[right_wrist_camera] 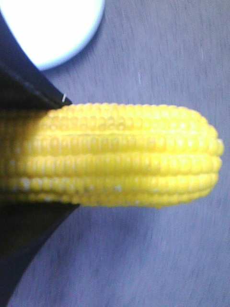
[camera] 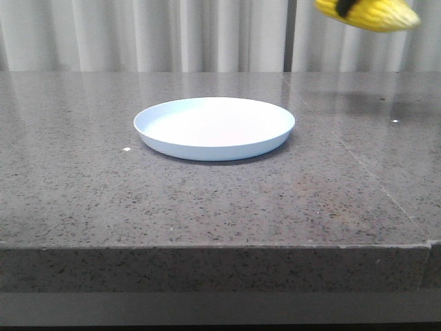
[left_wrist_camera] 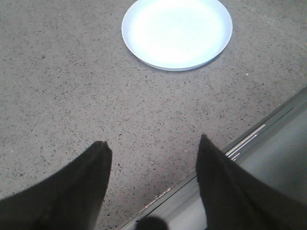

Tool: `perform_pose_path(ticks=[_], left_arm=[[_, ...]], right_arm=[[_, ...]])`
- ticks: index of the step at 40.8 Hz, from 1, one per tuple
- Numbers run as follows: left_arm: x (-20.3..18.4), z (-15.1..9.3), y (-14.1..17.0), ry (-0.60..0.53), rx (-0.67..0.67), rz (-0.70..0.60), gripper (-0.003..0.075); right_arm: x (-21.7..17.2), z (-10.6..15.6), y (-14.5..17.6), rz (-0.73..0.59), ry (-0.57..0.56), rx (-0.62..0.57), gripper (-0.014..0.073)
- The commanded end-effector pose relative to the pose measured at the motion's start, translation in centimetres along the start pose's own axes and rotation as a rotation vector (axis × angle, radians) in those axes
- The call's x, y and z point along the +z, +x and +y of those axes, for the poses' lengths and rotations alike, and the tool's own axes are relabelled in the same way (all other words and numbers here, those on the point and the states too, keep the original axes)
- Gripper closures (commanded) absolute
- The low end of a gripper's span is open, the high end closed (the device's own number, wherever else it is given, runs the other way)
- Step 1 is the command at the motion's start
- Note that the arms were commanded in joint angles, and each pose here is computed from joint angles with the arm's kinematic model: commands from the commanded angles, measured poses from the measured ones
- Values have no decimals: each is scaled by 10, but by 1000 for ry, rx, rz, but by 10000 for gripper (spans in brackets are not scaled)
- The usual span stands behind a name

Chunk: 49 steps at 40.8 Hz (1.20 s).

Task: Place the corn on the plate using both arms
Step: 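Carry the corn cob with the right gripper and lower it onto the plate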

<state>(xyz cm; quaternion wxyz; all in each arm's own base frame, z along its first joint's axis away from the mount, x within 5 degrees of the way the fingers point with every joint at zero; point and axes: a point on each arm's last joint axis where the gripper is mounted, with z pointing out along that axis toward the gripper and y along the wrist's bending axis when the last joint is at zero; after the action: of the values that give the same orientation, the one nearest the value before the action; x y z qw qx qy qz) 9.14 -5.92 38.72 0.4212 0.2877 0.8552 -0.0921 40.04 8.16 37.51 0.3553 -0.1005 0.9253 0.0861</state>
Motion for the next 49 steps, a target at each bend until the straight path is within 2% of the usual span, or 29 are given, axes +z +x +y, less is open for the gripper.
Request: perform_pose_path(ticks=[1,8,14,20,32,35,44,49], left_arm=[[-7,0,-11,1,4,-93,335],[-7,0,-11,1,4,-93,335],[-7,0,-11,1,4,-93,336],[-7,0,-11,1,4,-93,335],[-7,0,-11,1,4,-93,335],[-7,0,-11,1,4,-93,335],[-7,0,-11,1,4,-93,335],[-7,0,-11,1,4,-93,335]], right_arm=[[-37,35,-11,-115,-64,-72,342],[-31,94,3,-74,-172,-176,342],[-18,126,17,-50,-226,-225,342],[1,141,28,-49,-262,-209,342],[50,147,43,34,-276,-174,340],[60,147,47,55,-272,-173,305],[60,146,48,76,-265,-185,-6],[38,143,43,52,-247,-215,-36]])
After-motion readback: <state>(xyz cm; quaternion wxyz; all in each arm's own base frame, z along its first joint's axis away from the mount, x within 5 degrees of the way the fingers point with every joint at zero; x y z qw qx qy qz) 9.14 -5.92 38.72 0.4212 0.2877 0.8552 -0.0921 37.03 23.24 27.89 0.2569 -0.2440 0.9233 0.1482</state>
